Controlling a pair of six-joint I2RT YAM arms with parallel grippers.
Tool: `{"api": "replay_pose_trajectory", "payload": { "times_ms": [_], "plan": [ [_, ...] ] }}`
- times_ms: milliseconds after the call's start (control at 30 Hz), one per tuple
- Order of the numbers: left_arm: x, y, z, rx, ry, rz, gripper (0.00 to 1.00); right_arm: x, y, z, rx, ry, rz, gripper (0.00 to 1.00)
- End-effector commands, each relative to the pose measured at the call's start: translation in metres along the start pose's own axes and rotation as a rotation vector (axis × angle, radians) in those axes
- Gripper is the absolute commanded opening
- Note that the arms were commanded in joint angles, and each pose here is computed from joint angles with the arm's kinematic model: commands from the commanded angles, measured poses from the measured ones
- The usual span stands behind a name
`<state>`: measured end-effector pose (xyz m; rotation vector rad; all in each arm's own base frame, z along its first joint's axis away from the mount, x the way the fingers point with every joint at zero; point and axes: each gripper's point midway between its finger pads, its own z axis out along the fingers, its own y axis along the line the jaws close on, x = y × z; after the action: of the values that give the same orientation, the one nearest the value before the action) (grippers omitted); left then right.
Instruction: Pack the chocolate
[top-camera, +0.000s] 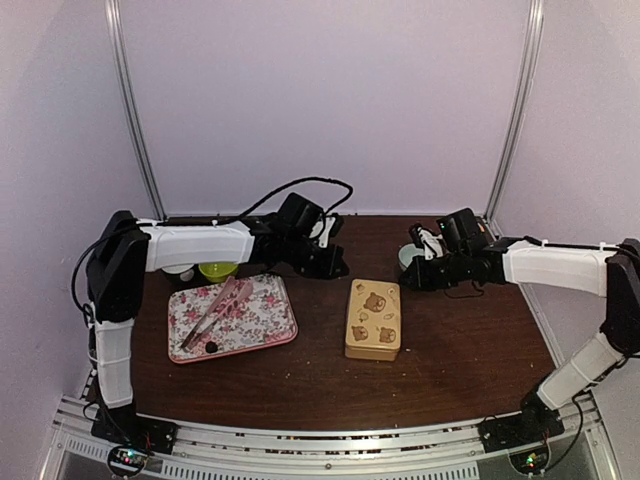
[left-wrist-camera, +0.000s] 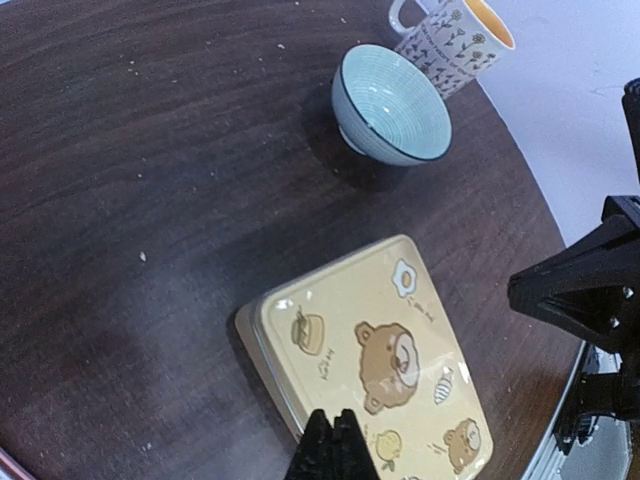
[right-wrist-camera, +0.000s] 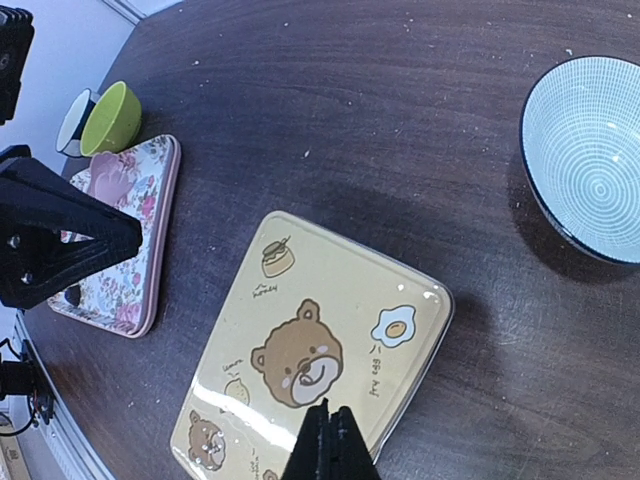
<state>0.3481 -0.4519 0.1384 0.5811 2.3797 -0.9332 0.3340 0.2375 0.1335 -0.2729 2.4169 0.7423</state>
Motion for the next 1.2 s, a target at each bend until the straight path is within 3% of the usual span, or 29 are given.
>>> {"api": "replay_pose_trajectory", "payload": {
  "times_ms": [0,467,667,800,933,1167],
  "plan": [
    [-0.008,-0.008,0.023,0.087,-0.018,0.055,0.00,-0.019,-0.012,0.013,0.046,-0.024,0.013,0.00],
    [-0.002,-0.006,0.013,0.086,-0.025,0.058,0.00,-0.048,-0.042,0.072,0.140,0.087,-0.054,0.00],
    [0.009,-0.003,0.007,0.077,-0.012,0.050,0.00,-0.021,-0.041,0.102,0.095,0.258,-0.049,0.00],
    [0.013,0.000,0.009,0.073,-0.002,0.049,0.00,0.003,-0.014,0.104,0.012,0.305,-0.078,0.00],
    [0.014,-0.004,0.010,0.095,-0.006,0.045,0.00,0.008,0.008,0.094,-0.072,0.282,-0.070,0.00],
    [0.017,-0.015,0.016,0.136,0.010,0.068,0.00,-0.014,-0.001,0.060,0.011,0.161,-0.075,0.00]
  ]
}}
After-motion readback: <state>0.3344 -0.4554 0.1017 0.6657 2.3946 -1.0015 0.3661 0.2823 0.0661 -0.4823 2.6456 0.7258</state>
